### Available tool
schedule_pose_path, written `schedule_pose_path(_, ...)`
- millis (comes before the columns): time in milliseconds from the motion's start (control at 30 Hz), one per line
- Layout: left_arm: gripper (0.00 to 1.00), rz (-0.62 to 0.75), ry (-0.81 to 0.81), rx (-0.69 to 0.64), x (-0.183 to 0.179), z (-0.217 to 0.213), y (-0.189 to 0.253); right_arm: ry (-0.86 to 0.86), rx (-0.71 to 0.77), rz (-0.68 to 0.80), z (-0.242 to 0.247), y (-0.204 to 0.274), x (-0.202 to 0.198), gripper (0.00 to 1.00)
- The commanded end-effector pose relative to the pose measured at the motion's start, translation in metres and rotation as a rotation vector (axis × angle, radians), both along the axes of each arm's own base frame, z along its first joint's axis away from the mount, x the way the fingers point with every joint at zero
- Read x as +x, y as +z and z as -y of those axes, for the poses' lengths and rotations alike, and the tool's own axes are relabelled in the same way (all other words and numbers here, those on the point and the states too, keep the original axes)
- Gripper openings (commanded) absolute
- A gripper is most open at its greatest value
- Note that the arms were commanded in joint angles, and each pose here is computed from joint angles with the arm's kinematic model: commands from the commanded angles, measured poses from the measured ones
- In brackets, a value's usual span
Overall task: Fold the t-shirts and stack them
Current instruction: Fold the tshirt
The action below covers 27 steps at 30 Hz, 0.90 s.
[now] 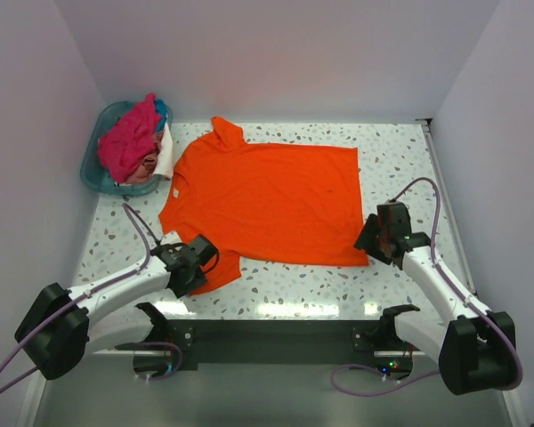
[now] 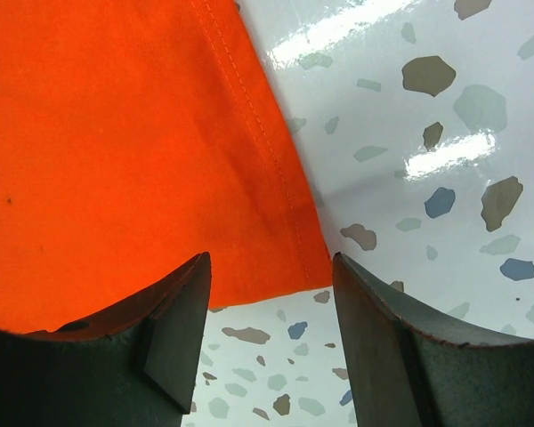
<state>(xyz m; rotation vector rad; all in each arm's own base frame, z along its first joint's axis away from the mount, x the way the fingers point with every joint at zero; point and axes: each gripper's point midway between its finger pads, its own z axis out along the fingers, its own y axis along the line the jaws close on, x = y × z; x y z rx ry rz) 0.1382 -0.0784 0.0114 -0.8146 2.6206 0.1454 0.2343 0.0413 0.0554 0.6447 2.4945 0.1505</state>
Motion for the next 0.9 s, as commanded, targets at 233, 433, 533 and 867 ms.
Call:
schedule_pose_path(233, 0.04, 0.034, -0.063, -0.079, 0.004, 0.015, -0.007, 0.002, 0.021, 0.05, -0.004, 0.013, 0.019, 0.6)
schedule_pose_path(433, 0.0, 0.155, -0.095, -0.143, 0.02, 0.024, 0.037, 0.001, 0.021, 0.022, -0.005, 0.005, 0.018, 0.6)
schedule_pose_path(533, 0.0, 0.196, -0.119, -0.181, 0.025, 0.03, 0.054, -0.006, 0.03, 0.004, -0.006, -0.002, 0.016, 0.58)
schedule_pose_path(867, 0.0, 0.243, -0.161, -0.241, 0.026, 0.038, 0.077, -0.056, 0.012, -0.06, 0.003, -0.01, -0.012, 0.53)
